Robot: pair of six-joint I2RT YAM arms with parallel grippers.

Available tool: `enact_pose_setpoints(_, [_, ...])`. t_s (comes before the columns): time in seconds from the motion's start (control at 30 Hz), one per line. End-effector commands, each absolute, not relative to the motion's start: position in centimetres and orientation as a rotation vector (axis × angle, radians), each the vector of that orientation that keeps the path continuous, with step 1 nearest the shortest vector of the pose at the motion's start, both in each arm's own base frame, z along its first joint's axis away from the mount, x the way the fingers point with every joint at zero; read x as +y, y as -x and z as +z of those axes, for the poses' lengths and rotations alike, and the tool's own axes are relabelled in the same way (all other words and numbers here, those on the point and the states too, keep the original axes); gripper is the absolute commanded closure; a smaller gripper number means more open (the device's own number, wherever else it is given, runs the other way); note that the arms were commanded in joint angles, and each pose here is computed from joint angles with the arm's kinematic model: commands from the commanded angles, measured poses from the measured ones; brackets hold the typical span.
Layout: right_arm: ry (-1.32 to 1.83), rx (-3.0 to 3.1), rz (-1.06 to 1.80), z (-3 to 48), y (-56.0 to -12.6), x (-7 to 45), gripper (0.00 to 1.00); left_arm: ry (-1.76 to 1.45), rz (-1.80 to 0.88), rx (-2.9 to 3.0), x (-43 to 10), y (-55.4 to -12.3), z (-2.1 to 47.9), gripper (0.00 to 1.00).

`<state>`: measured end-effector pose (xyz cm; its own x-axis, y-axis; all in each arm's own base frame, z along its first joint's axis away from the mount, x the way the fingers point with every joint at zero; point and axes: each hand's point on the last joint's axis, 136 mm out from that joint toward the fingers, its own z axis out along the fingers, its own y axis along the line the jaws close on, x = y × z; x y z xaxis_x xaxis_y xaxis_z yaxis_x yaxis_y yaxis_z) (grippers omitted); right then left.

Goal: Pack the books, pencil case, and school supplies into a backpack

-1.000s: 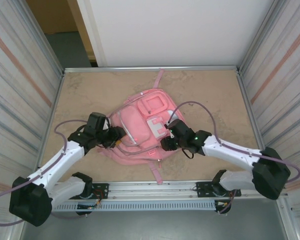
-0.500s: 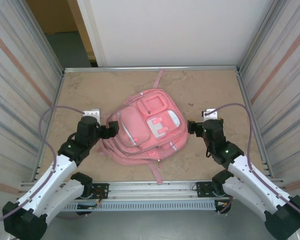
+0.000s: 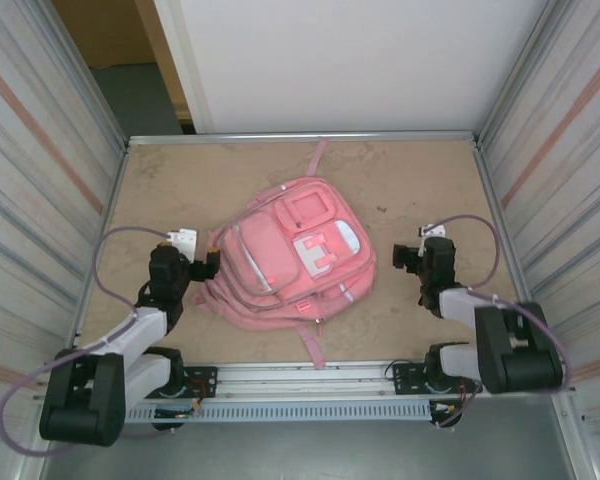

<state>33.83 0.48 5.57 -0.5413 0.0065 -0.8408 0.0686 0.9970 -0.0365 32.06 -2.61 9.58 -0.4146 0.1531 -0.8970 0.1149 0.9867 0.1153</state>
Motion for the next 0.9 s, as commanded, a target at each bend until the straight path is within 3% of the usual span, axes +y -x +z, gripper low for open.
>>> enact_pose_setpoints(0.0, [0.000, 1.933, -0.045, 10.0, -38.7, 0.6, 0.01, -0.166, -0.035, 1.805, -2.5, -33.8, 13.3, 0.01])
enact_pose_setpoints(0.13, [-0.161, 1.932, -0.010, 8.5, -38.8, -2.2, 0.01, -0.101, -0.073, 1.773, -1.2, -35.1, 13.3, 0.01])
enact_pose_setpoints(0.47, [-0.138, 1.989, 0.019, 8.1, -39.5, -1.8, 0.01, -0.116, -0.063, 1.924, -1.1, -39.6, 9.5, 0.01])
enact_pose_setpoints(0.87, [-0.137, 1.988, 0.020, 8.1, -39.5, -1.8, 0.01, -0.136, -0.067, 1.958, -1.5, -39.6, 9.1, 0.01])
